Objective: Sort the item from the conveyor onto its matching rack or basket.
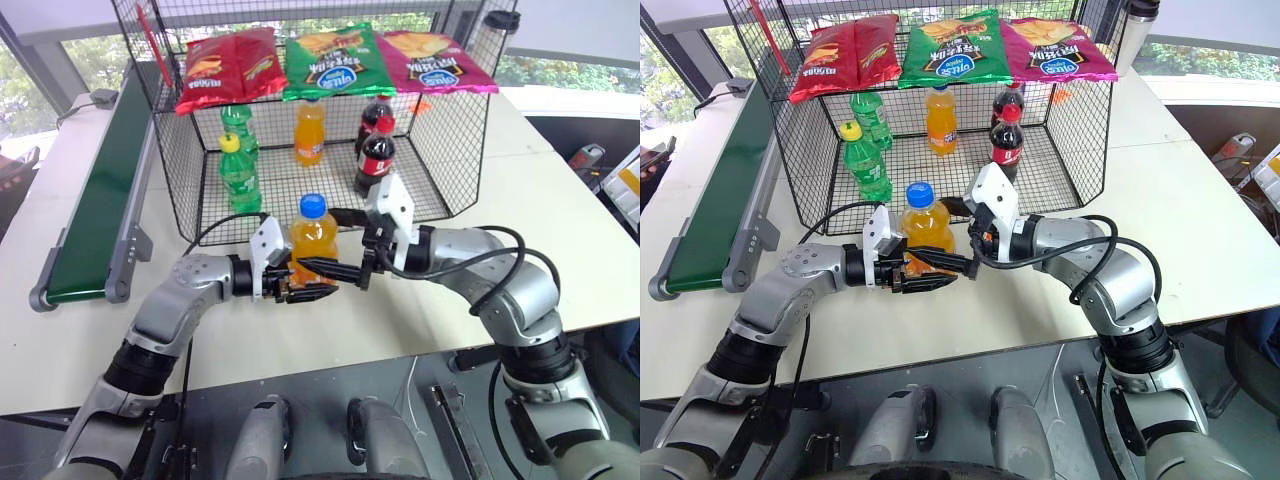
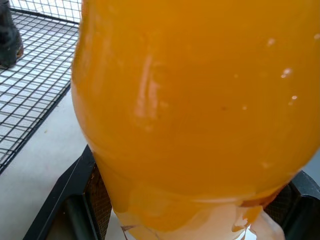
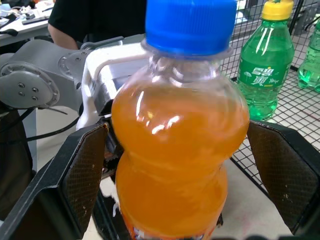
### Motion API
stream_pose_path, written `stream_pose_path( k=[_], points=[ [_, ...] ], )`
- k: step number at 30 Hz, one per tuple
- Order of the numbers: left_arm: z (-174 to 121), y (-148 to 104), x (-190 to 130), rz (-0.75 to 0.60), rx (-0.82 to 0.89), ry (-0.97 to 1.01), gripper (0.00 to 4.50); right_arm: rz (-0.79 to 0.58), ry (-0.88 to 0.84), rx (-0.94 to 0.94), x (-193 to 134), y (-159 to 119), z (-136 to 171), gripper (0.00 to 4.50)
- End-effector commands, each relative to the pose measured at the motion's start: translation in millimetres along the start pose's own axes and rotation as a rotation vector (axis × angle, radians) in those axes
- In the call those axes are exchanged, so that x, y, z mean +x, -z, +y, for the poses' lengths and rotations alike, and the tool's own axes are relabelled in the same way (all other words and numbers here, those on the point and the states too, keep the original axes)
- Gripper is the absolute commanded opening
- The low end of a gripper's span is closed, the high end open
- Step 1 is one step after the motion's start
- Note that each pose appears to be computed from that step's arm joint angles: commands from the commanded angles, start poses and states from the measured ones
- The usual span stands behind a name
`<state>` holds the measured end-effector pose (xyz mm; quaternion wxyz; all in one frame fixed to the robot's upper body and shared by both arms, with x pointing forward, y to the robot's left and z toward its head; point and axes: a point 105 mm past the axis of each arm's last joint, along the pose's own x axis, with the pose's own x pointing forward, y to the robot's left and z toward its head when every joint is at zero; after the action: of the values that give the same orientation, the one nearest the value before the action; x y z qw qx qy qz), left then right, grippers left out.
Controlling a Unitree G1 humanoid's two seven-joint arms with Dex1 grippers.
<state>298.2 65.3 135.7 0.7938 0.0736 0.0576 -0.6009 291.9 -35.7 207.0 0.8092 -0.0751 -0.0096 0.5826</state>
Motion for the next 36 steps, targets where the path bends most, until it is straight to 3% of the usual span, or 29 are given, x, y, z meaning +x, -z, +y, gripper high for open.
stream_pose_path(
  k=[1, 3, 5, 6, 18, 19, 20, 27, 36],
  points=[
    [-3, -18, 1, -0.050, 0.072, 0.022, 3.00, -0.054, 0.001, -0.048, 0, -18, -1, 4.24],
    [-3, -18, 1, -0.050, 0.074, 0.022, 3.00, -0.061, 0.002, -0.046, 1, -19, -2, 3.62],
    [-3, -18, 1, -0.052, 0.074, 0.020, 3.00, -0.065, 0.001, -0.045, 1, -20, -2, 2.68],
    [-3, -18, 1, -0.053, 0.073, 0.019, 3.00, -0.067, -0.003, -0.044, 1, -20, -1, 2.59],
    [7, -17, -2, -0.030, 0.033, -0.053, 3.00, -0.045, -0.009, -0.044, 1, -16, 1, 2.59],
    [8, -17, -2, -0.031, 0.031, -0.057, 4.03, -0.045, -0.008, -0.044, 1, -16, 1, 2.59],
    [8, -17, -3, -0.032, 0.030, -0.054, 4.46, -0.044, -0.007, -0.044, 1, -16, 1, 2.59],
    [9, -20, -11, -0.032, 0.007, -0.059, 4.49, -0.039, 0.005, -0.044, 0, -16, -1, 2.59],
    [17, -15, -57, 0.026, -0.019, -0.171, 4.49, -0.039, 0.062, -0.057, -1, -14, -12, 2.59]
  ],
)
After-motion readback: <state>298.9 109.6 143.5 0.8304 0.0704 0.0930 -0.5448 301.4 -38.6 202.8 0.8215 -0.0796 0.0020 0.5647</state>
